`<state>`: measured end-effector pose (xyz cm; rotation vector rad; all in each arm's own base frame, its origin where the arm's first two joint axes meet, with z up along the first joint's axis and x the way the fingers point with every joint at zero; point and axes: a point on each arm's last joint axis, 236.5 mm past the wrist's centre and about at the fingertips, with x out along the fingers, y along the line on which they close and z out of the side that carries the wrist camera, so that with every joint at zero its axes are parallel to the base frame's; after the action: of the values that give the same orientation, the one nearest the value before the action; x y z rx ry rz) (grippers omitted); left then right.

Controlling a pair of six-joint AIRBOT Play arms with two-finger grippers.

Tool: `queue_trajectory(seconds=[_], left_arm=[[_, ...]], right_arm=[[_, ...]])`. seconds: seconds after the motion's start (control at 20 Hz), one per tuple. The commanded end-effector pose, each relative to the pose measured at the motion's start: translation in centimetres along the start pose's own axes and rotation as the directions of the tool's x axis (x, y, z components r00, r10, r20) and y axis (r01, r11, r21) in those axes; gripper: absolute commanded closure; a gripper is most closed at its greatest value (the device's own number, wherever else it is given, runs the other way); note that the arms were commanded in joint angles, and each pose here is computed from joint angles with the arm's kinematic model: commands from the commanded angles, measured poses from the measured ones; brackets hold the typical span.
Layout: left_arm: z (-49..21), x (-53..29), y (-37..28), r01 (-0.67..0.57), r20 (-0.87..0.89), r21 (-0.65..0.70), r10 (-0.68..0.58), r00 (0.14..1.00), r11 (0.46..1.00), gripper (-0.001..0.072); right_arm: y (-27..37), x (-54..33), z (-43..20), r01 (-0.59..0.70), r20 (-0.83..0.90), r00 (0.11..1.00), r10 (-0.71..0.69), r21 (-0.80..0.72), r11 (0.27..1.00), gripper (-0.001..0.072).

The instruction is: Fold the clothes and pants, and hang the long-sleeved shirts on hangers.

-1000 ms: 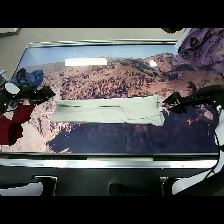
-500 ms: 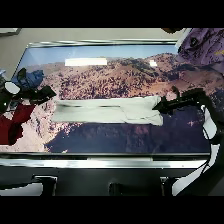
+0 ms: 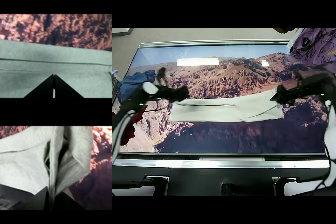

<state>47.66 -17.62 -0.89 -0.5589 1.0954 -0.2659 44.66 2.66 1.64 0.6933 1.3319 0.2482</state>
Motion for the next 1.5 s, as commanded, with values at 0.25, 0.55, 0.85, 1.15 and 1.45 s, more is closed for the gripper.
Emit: queue_trajectory(seconds=[0.25,0.55,0.85,1.15,1.45], left_arm=[[-11.0,11.4,-19.5,0.316,-0.235,0.008,-0.305,0.923,0.949,0.0691],[-18.9,16.9,-26.0,0.367,-0.365,-0.122,-0.385,0.848,0.922,0.0691],[-24.0,19.9,-29.3,0.373,-0.393,-0.268,-0.455,0.799,0.888,0.0691],[-23.3,19.5,-29.1,0.389,-0.401,-0.248,-0.460,0.792,0.887,0.0692],[-14.3,13.5,-21.9,0.280,-0.431,0.048,-0.233,0.872,0.959,0.0694]], right_arm=[[1.1,-10.5,-1.8,0.233,0.174,0.958,-0.228,-0.008,0.973,0.0675],[1.7,-14.3,-1.3,0.305,0.238,0.926,-0.293,-0.013,0.952,0.0675],[2.9,-16.0,-0.7,0.303,0.280,0.917,-0.284,-0.023,0.953,0.0675],[2.7,-16.2,-0.9,0.315,0.278,0.914,-0.297,-0.020,0.949,0.0675],[5.2,-16.9,0.4,0.240,0.345,0.912,-0.220,-0.014,0.971,0.0675]])
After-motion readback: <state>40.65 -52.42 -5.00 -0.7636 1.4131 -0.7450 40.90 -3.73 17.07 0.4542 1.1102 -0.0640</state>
